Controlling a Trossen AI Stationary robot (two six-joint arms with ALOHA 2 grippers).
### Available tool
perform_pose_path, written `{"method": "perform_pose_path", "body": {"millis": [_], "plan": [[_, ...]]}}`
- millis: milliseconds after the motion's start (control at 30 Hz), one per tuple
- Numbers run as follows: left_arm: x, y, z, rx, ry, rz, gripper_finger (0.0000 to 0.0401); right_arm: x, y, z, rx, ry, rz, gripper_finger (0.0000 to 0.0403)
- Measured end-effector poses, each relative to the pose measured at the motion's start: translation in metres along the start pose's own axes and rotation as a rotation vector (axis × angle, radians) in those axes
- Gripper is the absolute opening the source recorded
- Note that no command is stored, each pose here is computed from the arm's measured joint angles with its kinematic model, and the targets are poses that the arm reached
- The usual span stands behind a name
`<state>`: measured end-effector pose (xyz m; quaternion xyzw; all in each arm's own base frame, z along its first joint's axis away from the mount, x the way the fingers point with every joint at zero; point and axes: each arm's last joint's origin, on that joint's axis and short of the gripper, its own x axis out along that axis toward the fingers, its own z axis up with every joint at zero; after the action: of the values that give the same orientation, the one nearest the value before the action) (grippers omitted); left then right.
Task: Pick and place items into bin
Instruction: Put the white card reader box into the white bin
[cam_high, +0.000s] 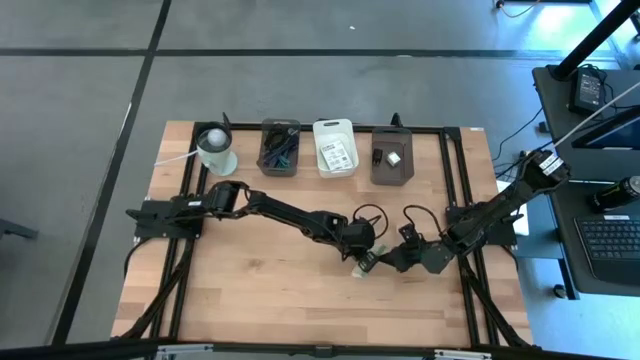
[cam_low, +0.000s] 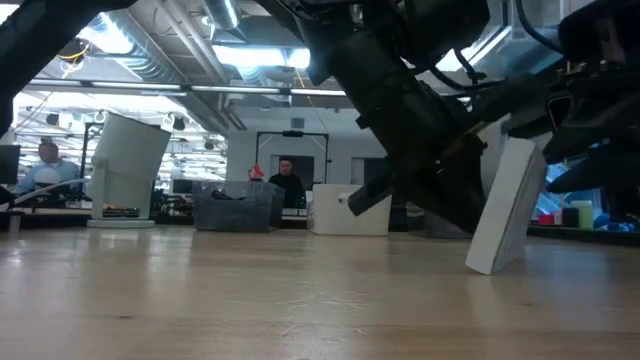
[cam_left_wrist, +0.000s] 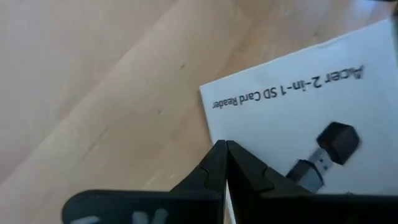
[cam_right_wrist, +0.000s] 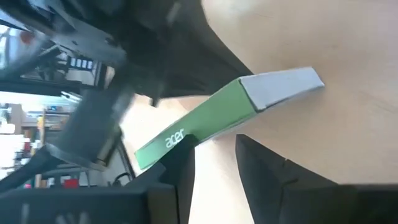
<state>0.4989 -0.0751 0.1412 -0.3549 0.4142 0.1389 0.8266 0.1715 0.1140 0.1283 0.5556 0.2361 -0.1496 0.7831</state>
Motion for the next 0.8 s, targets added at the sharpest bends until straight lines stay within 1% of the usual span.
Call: {"method": "perform_pose_path", "body": {"millis": [167, 500, 800], "plan": [[-0.0050, -0.0014, 0.0045, -0.001, -0.011, -0.014, 0.0005, -0.0004, -0.0014, 0.0003, 0.005, -0.005, -0.014, 0.0119], [-0.0060, -0.0016, 0.0037, -0.009, -0.001, -0.009, 0.0006, -0.0008, 0.0004, 0.0000, 0.143, -0.016, 0.005, 0.0119], [-0.0060, -0.0024, 0.0024, -0.024, -0.002, -0.005, 0.0006, -0.0014, 0.0016, -0.0012, 0.171, -0.010, 0.017, 0.0119]]}}
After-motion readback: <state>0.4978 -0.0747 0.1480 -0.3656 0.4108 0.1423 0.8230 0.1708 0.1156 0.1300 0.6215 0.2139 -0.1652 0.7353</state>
